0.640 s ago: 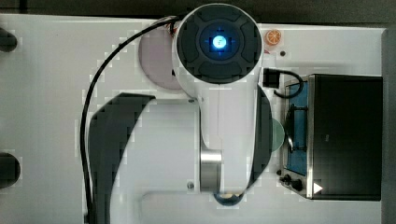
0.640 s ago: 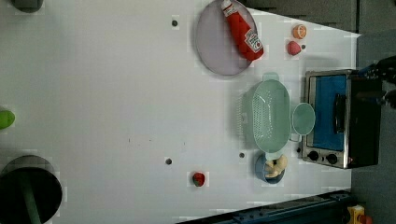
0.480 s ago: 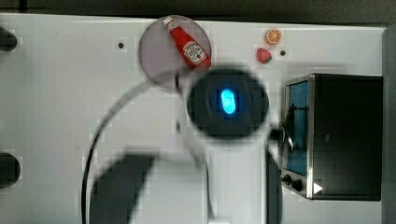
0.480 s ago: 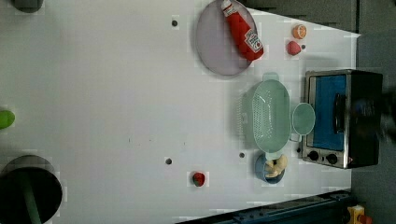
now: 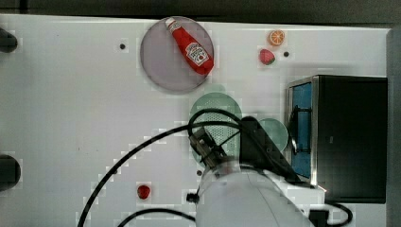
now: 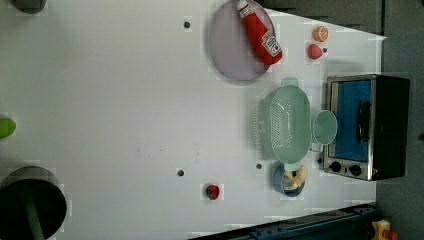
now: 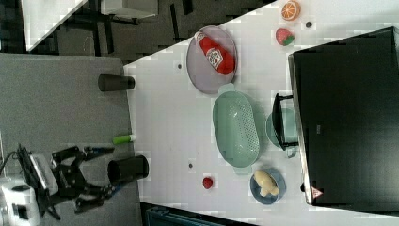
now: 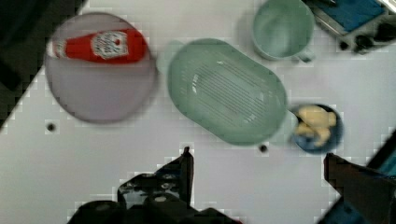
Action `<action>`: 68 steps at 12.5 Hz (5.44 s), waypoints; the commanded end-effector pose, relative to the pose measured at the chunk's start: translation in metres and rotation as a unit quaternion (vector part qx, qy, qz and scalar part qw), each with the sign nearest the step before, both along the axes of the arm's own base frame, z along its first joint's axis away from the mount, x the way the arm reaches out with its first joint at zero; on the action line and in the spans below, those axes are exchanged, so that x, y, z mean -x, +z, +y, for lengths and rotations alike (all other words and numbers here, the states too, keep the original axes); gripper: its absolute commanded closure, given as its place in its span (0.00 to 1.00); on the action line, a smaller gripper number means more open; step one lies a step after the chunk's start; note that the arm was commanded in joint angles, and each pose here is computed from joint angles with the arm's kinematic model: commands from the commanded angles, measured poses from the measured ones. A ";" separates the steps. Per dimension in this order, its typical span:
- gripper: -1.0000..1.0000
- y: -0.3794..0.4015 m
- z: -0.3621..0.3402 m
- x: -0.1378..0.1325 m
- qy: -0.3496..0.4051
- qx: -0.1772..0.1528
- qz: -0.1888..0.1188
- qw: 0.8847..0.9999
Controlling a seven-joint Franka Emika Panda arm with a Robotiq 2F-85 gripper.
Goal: Drag strainer right to left.
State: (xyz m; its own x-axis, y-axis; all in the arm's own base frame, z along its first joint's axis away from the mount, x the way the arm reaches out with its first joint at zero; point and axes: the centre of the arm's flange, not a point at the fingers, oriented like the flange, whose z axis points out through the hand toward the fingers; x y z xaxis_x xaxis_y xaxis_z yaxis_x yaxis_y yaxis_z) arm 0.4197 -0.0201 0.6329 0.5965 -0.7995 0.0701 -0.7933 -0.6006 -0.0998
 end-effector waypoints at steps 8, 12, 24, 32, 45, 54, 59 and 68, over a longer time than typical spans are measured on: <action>0.00 -0.344 0.002 -0.054 -0.188 -0.006 0.065 0.980; 0.00 -0.430 0.023 -0.056 -0.298 -0.011 0.068 0.952; 0.00 -0.499 0.086 -0.050 -0.262 -0.015 0.064 0.963; 0.00 -0.486 0.127 -0.055 -0.237 -0.001 0.089 0.967; 0.00 -0.468 0.243 -0.047 -0.316 0.002 0.097 0.944; 0.00 -0.463 0.311 -0.044 -0.307 -0.024 0.108 0.945; 0.00 -0.462 0.351 -0.049 -0.314 -0.048 0.115 0.941; 0.00 -0.461 0.419 -0.049 -0.339 -0.079 0.119 0.930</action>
